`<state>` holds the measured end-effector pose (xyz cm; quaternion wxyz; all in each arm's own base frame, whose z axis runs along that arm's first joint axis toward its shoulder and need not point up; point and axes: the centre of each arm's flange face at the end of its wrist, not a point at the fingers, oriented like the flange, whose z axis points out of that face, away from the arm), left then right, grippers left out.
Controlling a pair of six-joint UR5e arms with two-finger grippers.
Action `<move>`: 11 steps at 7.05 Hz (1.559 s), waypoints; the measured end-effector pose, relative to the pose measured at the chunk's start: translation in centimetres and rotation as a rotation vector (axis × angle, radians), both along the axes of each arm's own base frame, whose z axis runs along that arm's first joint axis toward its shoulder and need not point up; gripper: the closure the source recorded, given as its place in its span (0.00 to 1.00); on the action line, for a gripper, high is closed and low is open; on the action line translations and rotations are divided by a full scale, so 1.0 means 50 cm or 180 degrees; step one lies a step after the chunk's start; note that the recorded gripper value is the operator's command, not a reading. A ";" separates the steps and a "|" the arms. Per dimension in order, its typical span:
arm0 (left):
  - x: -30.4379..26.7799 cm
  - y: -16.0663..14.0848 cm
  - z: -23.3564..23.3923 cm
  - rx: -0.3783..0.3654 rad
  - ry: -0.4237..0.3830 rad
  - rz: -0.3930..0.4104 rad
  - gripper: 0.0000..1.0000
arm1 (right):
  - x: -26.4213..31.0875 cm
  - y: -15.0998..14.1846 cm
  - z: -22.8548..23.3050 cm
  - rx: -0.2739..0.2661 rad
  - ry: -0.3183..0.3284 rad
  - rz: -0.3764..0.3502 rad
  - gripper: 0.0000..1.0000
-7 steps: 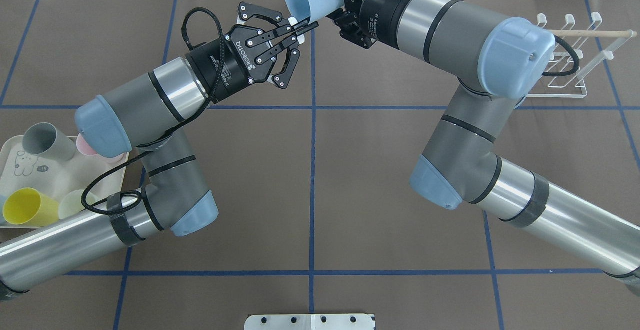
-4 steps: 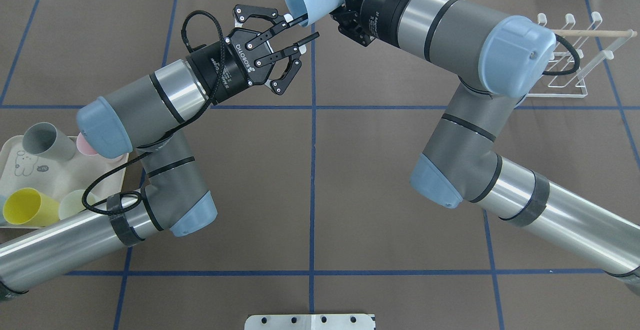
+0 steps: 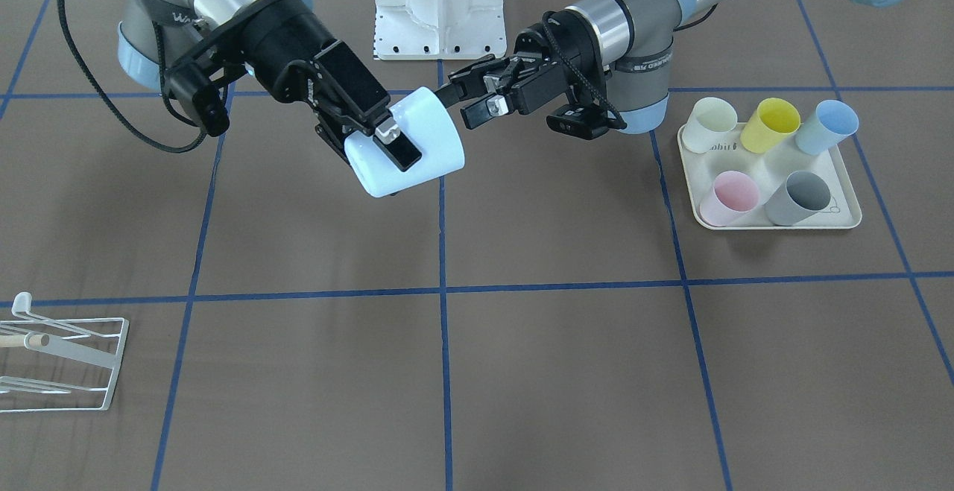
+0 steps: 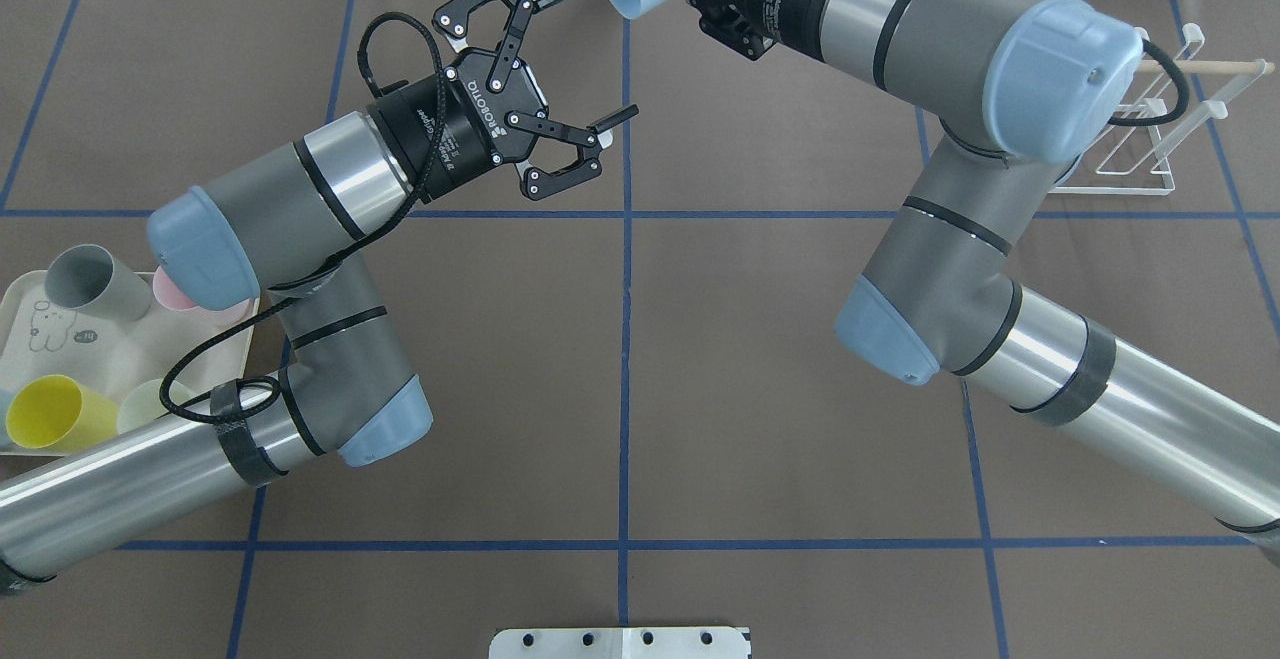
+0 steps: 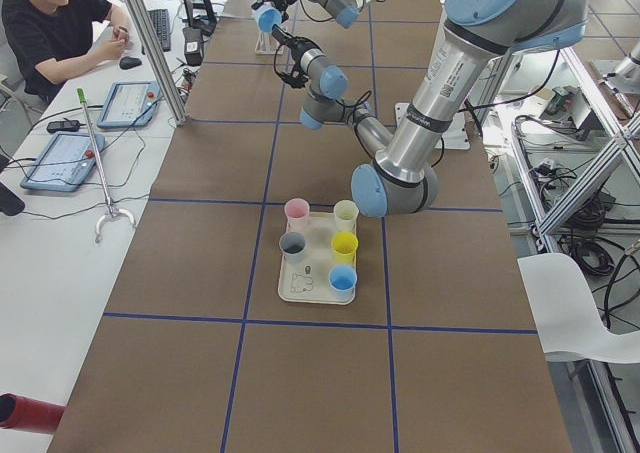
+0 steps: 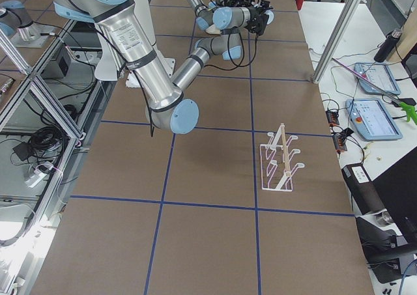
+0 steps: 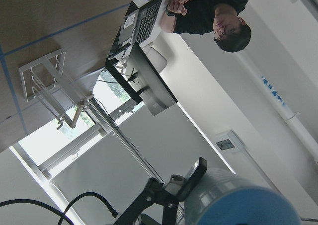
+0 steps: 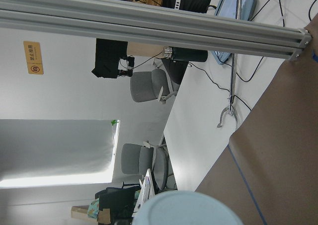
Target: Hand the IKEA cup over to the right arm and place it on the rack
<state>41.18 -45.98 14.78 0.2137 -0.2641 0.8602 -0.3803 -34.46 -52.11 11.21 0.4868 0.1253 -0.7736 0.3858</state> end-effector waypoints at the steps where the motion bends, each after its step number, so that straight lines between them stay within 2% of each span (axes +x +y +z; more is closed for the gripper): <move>1: -0.004 -0.003 -0.002 0.0057 -0.0051 -0.0062 0.01 | 0.016 -0.034 0.025 0.0005 0.0166 0.0091 1.00; 2: -0.005 -0.005 -0.002 0.0140 -0.0139 -0.0137 0.01 | 0.024 -0.060 0.067 0.0070 0.0473 0.0167 1.00; 3: -0.005 -0.008 -0.002 0.0297 -0.0332 -0.0264 0.02 | 0.039 -0.078 0.134 0.0153 0.0877 0.0242 1.00; 5: -0.028 -0.051 -0.001 0.0721 -0.1011 -0.0551 0.04 | 0.121 -0.109 0.274 0.0158 0.1659 0.0312 1.00; 7: -0.095 -0.117 0.023 0.1158 -0.1749 -0.0710 0.03 | 0.234 -0.121 0.397 0.0161 0.2493 0.0356 1.00; 9: -0.220 -0.182 0.126 0.1534 -0.2400 -0.0708 0.02 | 0.350 -0.118 0.522 0.0249 0.3280 0.0411 1.00; 11: -0.379 -0.237 0.205 0.1916 -0.2979 -0.0548 0.02 | 0.446 -0.113 0.597 0.0331 0.3885 0.0503 1.00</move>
